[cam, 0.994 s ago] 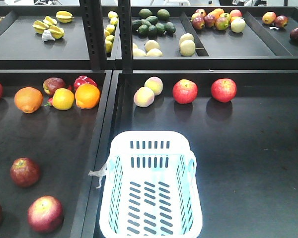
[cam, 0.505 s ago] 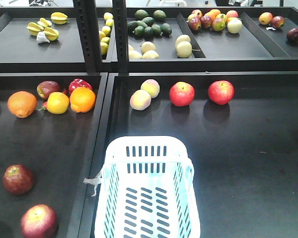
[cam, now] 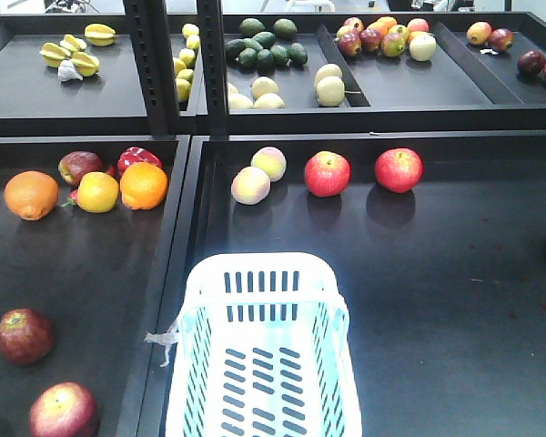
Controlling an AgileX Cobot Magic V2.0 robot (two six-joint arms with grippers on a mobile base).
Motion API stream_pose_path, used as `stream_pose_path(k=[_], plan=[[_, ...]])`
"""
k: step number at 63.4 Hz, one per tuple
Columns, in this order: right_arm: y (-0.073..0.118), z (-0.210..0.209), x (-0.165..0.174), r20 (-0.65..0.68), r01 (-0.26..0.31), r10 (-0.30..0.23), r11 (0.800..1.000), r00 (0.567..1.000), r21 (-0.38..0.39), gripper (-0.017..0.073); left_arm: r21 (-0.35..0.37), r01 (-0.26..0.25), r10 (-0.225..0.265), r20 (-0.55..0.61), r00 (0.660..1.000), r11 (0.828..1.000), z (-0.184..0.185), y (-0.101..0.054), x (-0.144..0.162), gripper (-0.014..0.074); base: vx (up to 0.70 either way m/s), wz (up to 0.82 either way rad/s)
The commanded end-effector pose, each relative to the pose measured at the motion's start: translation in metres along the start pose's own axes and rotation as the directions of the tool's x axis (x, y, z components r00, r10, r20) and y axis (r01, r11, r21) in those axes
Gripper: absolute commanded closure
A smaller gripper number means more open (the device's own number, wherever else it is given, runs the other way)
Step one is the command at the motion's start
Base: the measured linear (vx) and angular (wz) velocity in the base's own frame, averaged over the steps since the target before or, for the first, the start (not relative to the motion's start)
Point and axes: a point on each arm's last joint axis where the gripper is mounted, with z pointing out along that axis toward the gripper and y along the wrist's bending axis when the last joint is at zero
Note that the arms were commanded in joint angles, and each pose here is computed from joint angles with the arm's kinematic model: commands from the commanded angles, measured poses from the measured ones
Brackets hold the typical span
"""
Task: Pick three apples into basket with both arms
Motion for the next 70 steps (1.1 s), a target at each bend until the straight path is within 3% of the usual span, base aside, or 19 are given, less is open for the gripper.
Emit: stream_pose_path(k=[1,70], plan=[[-0.0003,0.0004,-0.0021,0.058,0.011,-0.011,1.000,0.998,0.007,0.0568,0.002,0.012,-0.012,0.053,0.999,1.000,0.0005,-0.0001,-0.0001,0.0600,0.02,-0.02],[-0.0003,0.0004,-0.0021,0.058,0.011,-0.011,1.000,0.998,0.007,0.0568,0.002,0.012,-0.012,0.053,0.999,1.000,0.0005,-0.0001,-0.0001,0.0600,0.01,-0.01]])
